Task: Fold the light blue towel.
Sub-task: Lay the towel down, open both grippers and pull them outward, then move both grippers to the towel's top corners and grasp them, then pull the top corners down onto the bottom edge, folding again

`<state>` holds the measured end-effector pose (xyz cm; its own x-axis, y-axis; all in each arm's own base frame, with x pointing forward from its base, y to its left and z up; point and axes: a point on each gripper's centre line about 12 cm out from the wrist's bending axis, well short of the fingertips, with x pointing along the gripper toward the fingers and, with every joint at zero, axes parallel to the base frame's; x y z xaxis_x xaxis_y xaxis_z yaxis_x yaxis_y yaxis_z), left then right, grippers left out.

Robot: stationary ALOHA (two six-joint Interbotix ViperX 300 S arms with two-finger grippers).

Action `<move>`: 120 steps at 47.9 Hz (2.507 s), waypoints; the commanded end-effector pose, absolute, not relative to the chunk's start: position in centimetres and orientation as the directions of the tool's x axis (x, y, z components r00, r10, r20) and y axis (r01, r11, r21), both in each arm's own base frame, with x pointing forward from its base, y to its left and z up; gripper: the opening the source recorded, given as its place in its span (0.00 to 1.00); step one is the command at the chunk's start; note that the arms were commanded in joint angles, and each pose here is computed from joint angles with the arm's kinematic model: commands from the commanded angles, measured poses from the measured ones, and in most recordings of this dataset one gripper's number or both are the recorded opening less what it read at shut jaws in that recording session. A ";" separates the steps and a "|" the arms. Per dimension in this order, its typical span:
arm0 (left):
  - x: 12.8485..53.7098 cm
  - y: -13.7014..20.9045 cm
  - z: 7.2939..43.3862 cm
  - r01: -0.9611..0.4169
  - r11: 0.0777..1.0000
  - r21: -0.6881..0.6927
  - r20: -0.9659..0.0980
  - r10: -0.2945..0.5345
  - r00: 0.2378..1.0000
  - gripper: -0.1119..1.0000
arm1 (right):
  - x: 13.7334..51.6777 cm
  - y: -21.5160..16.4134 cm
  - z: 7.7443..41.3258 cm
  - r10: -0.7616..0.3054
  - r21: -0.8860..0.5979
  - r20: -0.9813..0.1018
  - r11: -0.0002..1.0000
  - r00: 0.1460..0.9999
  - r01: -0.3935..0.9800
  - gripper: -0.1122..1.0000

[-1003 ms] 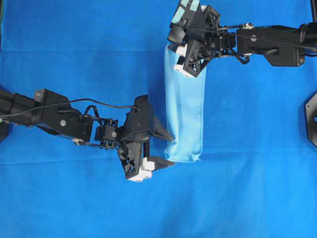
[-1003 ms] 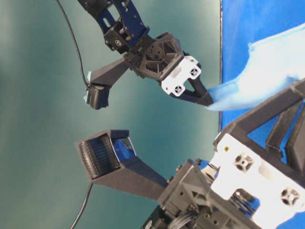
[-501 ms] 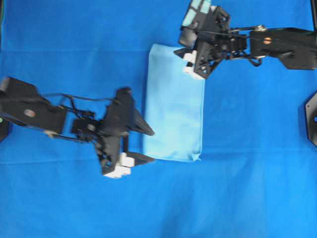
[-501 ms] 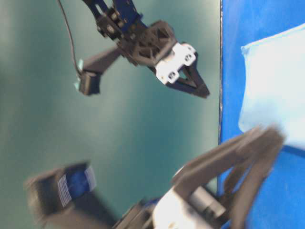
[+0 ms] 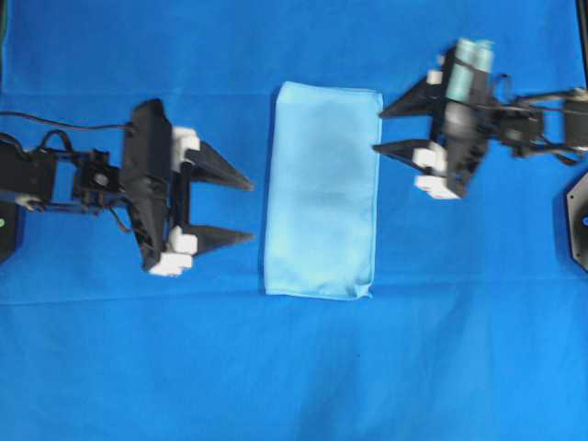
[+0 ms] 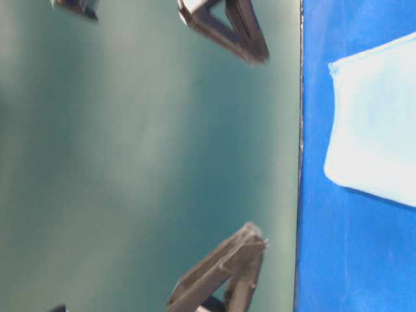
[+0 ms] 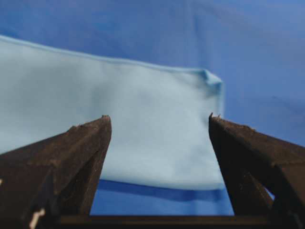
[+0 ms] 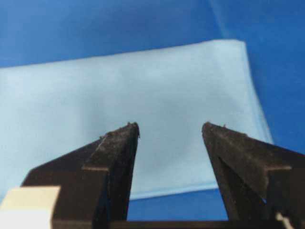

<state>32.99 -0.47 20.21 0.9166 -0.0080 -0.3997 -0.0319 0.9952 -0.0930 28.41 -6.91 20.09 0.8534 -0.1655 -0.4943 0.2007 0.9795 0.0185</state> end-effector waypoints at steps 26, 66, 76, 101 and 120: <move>30.8 0.4 20.8 -0.041 0.996 -0.076 -0.280 0.019 0.960 0.79 | 24.7 -4.7 20.7 -0.085 0.080 -0.357 0.989 0.930 0.121 0.64; 39.0 13.6 13.7 -0.329 0.944 0.018 -0.429 0.305 0.850 0.78 | 29.8 -17.4 13.7 -0.323 0.018 -0.635 0.902 0.702 0.431 0.64; 40.1 16.0 10.9 -0.369 0.929 0.020 -0.470 0.335 0.817 0.78 | 31.0 -18.5 11.0 -0.302 0.029 -0.680 0.900 0.668 0.436 0.64; 38.7 16.7 6.8 -0.395 0.919 0.018 -0.565 0.336 0.754 0.41 | 31.5 -18.5 8.8 -0.272 0.044 -0.712 0.903 0.648 0.427 0.44; 39.1 16.8 7.1 -0.394 0.919 0.019 -0.551 0.338 0.763 0.15 | 31.6 -18.2 9.0 -0.267 0.045 -0.708 0.907 0.654 0.419 0.13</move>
<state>39.03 16.16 6.25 0.7561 0.3222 -0.5696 -0.3812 0.9243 0.0169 31.29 -18.17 8.19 0.6374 -0.2603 -0.7252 0.4247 0.9040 0.0488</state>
